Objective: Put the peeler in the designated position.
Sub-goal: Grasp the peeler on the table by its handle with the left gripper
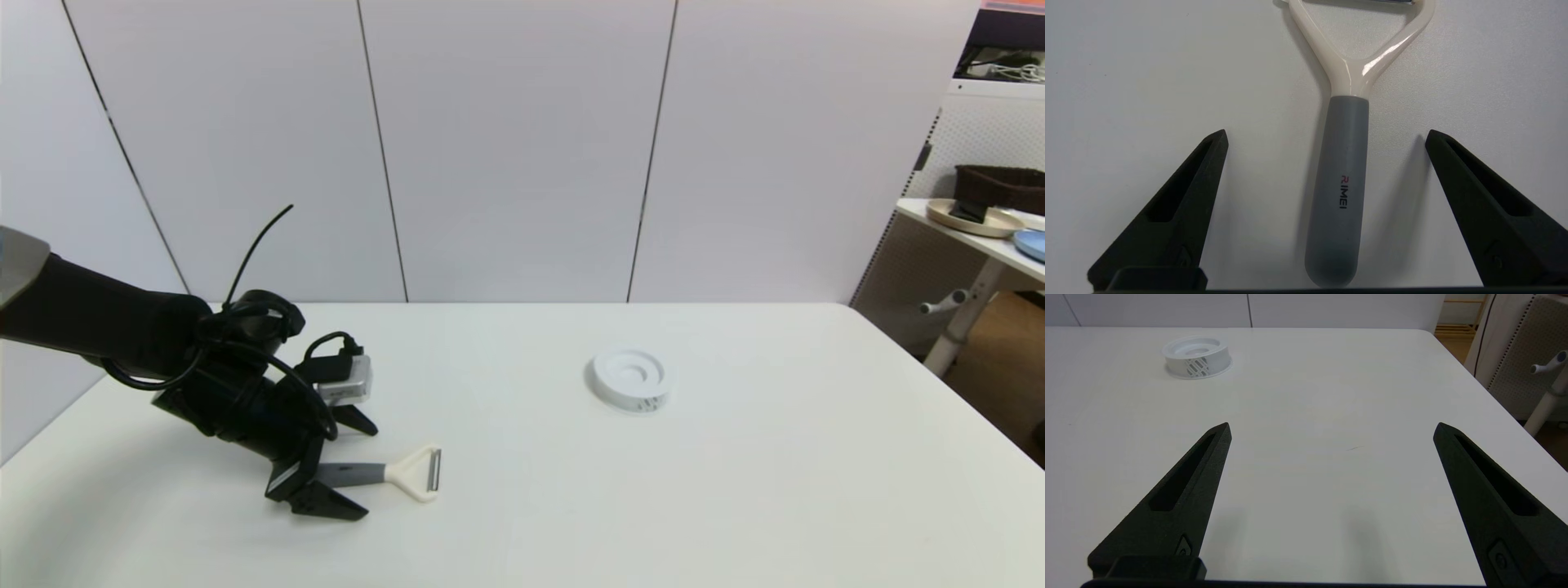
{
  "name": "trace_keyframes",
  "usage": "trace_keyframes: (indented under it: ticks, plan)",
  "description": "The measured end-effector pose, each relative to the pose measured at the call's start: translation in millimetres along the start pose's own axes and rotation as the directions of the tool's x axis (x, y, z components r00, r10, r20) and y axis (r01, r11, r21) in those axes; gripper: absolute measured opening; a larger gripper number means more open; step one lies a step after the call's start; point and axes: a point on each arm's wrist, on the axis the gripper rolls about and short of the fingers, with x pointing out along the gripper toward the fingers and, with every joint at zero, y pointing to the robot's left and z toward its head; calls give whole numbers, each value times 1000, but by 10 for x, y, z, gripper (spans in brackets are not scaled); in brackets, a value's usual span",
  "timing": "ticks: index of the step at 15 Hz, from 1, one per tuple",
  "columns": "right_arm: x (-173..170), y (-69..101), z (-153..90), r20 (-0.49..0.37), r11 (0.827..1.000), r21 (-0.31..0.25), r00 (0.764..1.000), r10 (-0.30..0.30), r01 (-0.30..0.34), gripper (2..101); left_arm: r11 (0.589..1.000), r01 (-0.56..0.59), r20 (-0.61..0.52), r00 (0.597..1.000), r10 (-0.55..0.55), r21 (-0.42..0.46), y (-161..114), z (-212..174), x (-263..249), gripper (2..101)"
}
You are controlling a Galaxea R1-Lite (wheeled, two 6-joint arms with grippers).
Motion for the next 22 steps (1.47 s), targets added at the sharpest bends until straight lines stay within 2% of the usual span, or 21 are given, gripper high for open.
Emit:
trace_keyframes:
  ticks: [13,16,20,21,22]
  plan:
    - [0,0,0,0,1000,-1,1000,0,0,980,1000,2,5,1000,-2,11,-4,12,12,979]
    - [0,0,0,0,1000,-1,1000,0,0,980,1000,2,5,1000,-2,10,-6,12,10,696]
    - [0,0,0,0,1000,-1,1000,0,0,980,1000,6,6,1000,-6,10,-14,12,12,418]
    - [0,0,0,0,1000,-1,1000,0,0,980,1000,5,6,1000,-5,12,-16,17,10,142]
    - [0,0,0,0,1000,-1,1000,0,0,980,1000,3,6,1000,-3,14,-22,25,1,165]
